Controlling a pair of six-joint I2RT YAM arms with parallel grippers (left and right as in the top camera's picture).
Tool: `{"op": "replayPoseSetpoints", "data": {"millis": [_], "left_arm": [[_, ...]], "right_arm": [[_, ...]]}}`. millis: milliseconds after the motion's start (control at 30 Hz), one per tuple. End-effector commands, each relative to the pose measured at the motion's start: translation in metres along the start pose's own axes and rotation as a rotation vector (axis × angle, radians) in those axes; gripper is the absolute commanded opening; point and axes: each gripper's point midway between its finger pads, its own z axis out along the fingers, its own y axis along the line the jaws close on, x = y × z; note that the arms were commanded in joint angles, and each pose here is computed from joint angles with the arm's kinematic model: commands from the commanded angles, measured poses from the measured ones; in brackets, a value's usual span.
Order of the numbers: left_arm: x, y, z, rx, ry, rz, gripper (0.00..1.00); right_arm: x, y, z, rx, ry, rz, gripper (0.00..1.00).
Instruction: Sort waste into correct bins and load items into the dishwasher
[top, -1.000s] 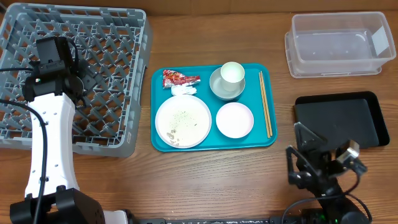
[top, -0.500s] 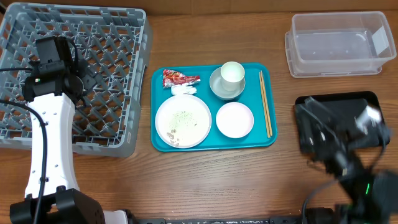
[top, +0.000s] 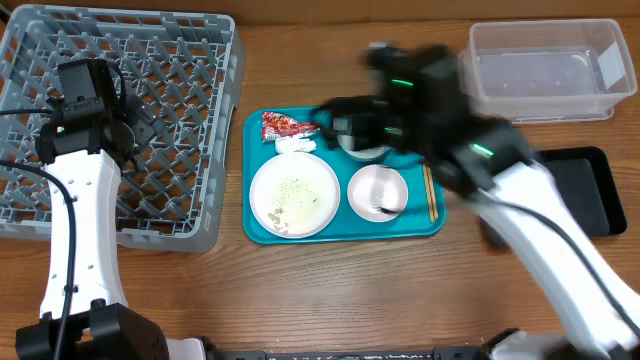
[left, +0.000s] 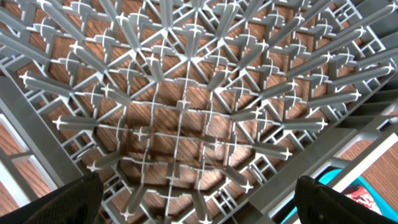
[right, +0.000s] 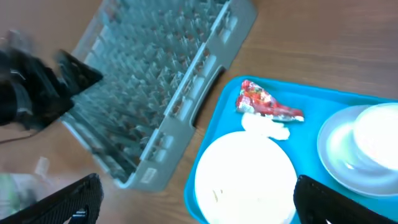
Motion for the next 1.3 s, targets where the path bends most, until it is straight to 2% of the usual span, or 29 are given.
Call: {"op": "replayPoseSetpoints", "data": {"millis": [0,167,300,333,433,567,700,933,1267], "left_arm": [[-0.009,-0.002,-0.013,0.023,-0.037,-0.018,1.00],[-0.009,-0.002,-0.013,0.023,-0.037,-0.018,1.00],[-0.009,-0.002,-0.013,0.023,-0.037,-0.018,1.00],[-0.009,-0.002,-0.013,0.023,-0.037,-0.018,1.00],[-0.009,-0.002,-0.013,0.023,-0.037,-0.018,1.00],[-0.009,-0.002,-0.013,0.023,-0.037,-0.018,1.00],[-0.009,-0.002,-0.013,0.023,-0.037,-0.018,1.00],[-0.009,-0.002,-0.013,0.023,-0.037,-0.018,1.00],[-0.009,-0.002,-0.013,0.023,-0.037,-0.018,1.00]], "right_arm": [[-0.016,0.004,0.036,0.105,0.010,-0.106,1.00],[-0.011,0.006,0.102,0.086,0.047,-0.109,1.00],[0.001,-0.001,0.134,0.073,0.087,-0.099,1.00],[0.006,-0.006,0.142,0.081,0.105,-0.096,0.97],[0.026,-0.022,0.164,0.121,0.167,-0.056,0.80],[0.048,-0.051,0.189,0.223,0.215,0.029,0.78],[0.065,-0.068,0.208,0.269,0.247,0.057,0.78],[0.071,-0.098,0.219,0.411,0.215,0.110,0.78],[0.076,-0.103,0.233,0.417,0.193,0.153,0.77]]}}
